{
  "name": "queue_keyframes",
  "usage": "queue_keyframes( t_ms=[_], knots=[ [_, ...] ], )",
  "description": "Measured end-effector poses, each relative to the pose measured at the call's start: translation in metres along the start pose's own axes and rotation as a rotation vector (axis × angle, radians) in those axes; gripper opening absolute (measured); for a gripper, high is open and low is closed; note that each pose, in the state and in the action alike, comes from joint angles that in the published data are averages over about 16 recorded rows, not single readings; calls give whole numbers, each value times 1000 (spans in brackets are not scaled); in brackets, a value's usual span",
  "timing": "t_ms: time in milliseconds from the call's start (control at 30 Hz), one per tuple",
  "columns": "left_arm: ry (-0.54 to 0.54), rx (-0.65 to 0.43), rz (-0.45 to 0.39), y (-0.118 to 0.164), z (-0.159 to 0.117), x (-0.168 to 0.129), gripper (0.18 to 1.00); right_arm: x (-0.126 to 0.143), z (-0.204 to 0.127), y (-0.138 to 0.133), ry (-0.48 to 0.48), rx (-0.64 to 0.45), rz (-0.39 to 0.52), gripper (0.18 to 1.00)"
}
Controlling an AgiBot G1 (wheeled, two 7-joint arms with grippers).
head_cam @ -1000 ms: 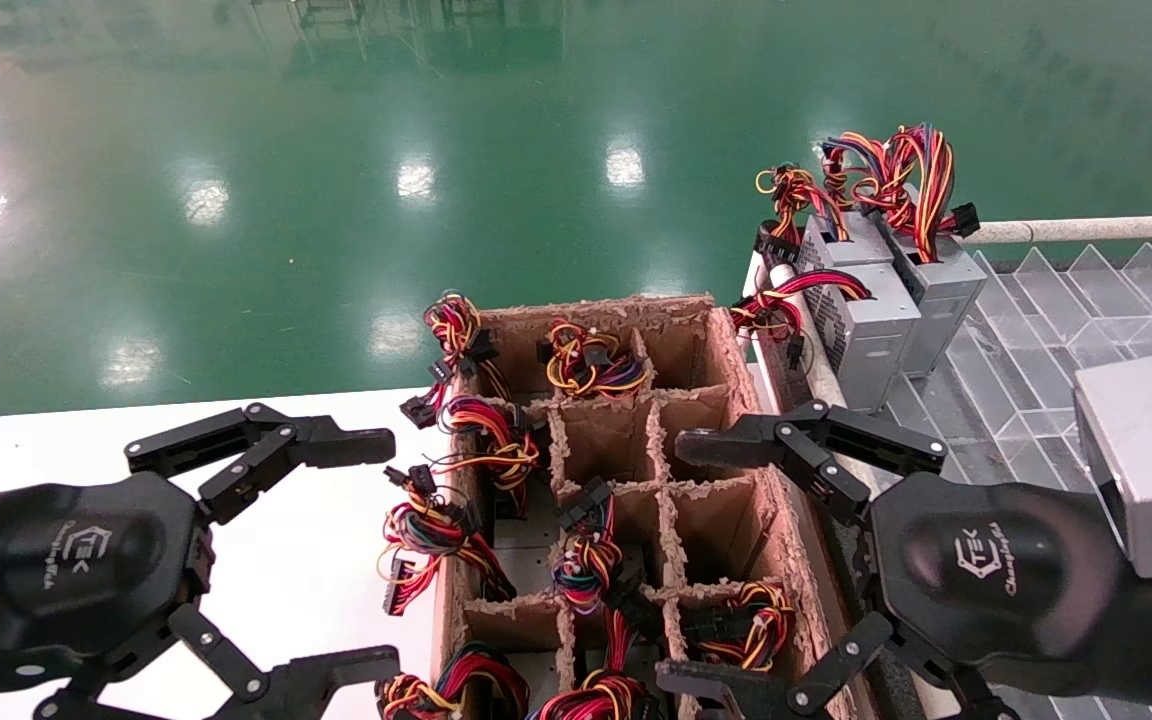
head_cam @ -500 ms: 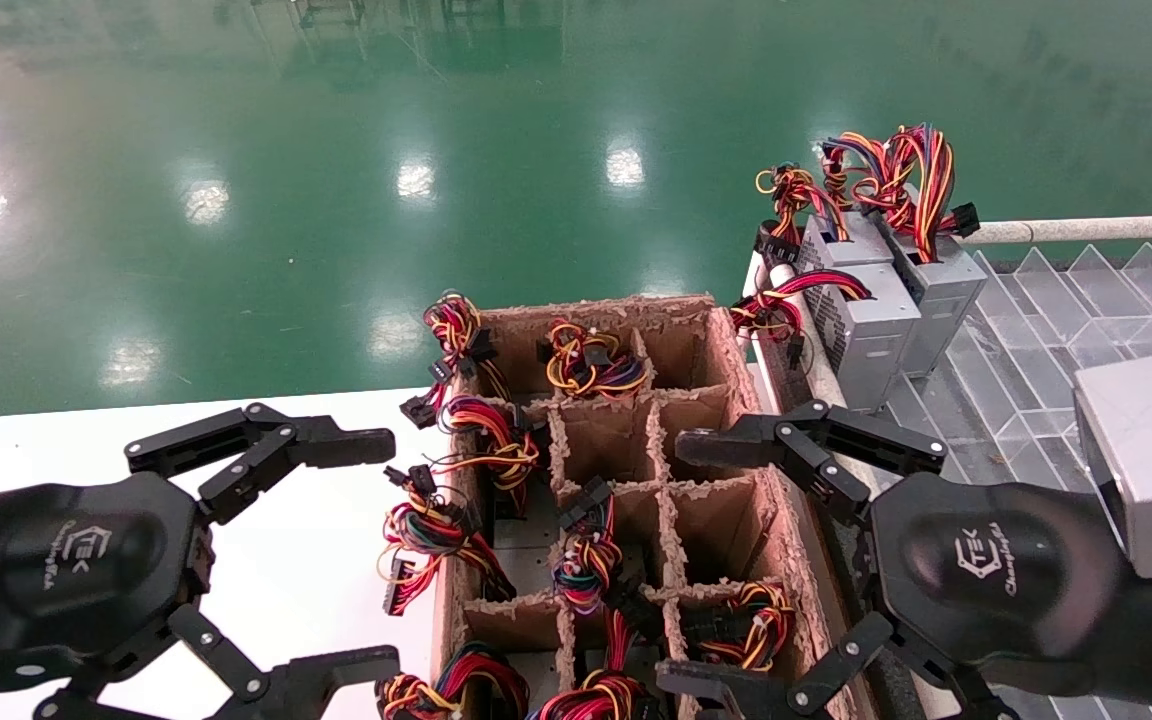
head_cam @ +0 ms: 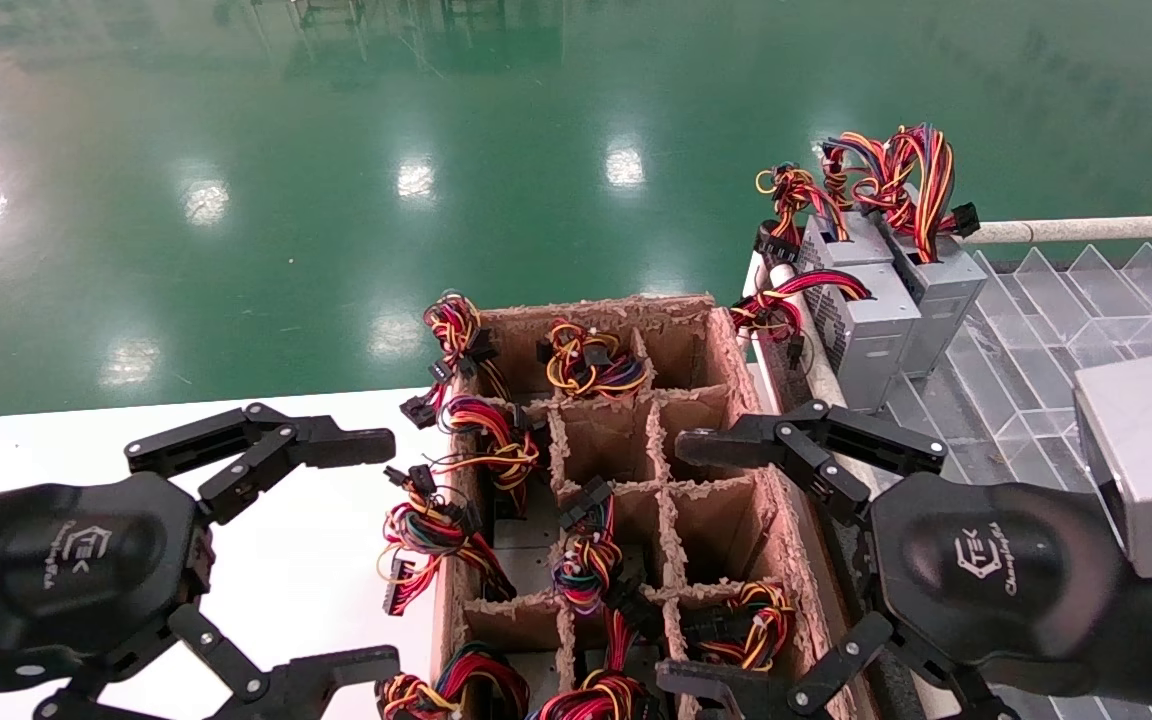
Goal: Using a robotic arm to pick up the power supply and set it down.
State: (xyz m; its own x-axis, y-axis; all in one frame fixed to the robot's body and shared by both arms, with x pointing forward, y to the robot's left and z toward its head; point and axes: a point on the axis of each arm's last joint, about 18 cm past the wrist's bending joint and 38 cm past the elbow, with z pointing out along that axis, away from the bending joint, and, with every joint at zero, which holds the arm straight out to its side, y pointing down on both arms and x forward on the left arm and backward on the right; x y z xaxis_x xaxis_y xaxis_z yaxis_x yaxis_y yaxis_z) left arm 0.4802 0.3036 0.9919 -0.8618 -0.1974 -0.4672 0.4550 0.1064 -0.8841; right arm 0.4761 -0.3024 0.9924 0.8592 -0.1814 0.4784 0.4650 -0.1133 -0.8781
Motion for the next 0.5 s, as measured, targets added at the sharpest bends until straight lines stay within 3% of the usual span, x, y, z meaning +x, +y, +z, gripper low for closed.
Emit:
queue_keyframes(
  t_ms=[500],
  knots=[
    [0,0,0,0,0,0,1001,0,0,0,0,0,0,1000]
  ],
)
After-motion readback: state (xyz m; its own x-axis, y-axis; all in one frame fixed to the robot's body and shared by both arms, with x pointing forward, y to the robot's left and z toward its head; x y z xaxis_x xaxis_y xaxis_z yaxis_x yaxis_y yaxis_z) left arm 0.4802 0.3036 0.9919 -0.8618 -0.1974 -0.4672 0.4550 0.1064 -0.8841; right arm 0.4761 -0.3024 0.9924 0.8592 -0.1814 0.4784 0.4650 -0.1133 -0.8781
